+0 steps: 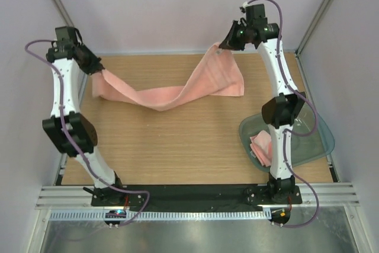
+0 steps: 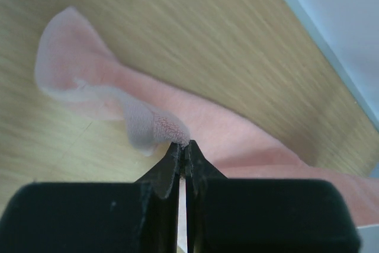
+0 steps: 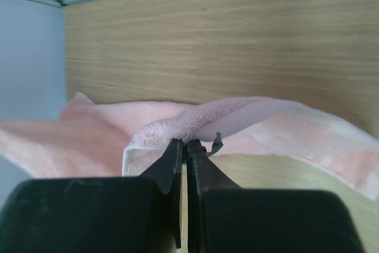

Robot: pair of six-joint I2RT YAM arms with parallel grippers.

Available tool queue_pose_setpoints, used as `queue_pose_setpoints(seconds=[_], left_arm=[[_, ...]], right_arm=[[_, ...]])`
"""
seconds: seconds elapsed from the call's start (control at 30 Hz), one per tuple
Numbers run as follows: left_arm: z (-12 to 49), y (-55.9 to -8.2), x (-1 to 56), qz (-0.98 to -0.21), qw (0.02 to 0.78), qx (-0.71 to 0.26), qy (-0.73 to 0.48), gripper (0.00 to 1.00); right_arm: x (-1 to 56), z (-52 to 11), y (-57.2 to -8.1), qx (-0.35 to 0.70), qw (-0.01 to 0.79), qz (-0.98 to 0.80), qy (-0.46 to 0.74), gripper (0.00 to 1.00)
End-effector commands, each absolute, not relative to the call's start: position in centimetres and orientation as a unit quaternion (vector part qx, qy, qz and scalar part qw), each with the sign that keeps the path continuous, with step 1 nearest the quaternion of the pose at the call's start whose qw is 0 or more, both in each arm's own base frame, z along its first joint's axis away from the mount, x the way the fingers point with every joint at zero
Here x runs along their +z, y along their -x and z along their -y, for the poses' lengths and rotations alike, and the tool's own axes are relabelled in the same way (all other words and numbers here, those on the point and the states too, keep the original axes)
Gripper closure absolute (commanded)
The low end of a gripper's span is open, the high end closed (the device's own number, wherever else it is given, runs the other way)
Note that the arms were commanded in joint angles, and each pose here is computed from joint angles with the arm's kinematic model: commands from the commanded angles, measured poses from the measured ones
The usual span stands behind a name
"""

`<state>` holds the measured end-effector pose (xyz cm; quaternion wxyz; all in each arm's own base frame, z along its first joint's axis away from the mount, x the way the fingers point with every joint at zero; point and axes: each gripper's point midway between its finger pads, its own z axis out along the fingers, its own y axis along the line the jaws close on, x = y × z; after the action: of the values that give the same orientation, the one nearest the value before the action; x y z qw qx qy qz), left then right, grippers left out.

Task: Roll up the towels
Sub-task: Flatten the towel

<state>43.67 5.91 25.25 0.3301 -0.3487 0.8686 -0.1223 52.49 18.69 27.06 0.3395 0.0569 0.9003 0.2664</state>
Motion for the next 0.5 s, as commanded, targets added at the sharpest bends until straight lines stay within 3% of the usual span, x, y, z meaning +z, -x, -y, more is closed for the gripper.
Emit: queue_pose_setpoints(seconds=[0.0,0.03,0.13,0.2,0.27,0.3,0.33,0.47], left_arm=[[-5.0,-48.4,26.4,-0.866,0.338,-0.178,0.322,1.0],[-5.0,-50.1,31.1,-0.848,0.391,-0.194,0.301,1.0],[-4.0,-52.5,31.6,-0.845,0.391,-0.244,0.272,1.0],[-3.6,-51.6,37.5,-0.811,0.474,-0.251,0.233,1.0],[-3.4,-50.5,37.5,-0.808,0.487,-0.25,0.218,1.0],[-2.9,-48.0,40.9,-0.79,0.522,-0.247,0.204,1.0],[-2.9,-47.6,41.9,-0.779,0.544,-0.244,0.194,1.0],[-2.7,-43.1,40.4,-0.778,0.553,-0.226,0.195,1.0]], right_arm=[[30.8,-17.3,-55.7,0.405,0.344,-0.842,-0.088,0.99],[31.6,-17.1,-56.5,0.426,0.354,-0.828,-0.09,0.99],[35.9,-15.4,-57.2,0.44,0.425,-0.789,-0.065,0.99],[39.5,-14.3,-55.6,0.413,0.479,-0.774,-0.028,0.99],[41.5,-12.7,-54.4,0.397,0.51,-0.763,-0.024,0.99],[39.9,-12.6,-54.5,0.399,0.501,-0.767,-0.029,0.99],[42.7,-11.0,-52.4,0.397,0.529,-0.75,-0.023,0.99],[41.2,-10.7,-48.8,0.388,0.542,-0.745,-0.007,0.99]])
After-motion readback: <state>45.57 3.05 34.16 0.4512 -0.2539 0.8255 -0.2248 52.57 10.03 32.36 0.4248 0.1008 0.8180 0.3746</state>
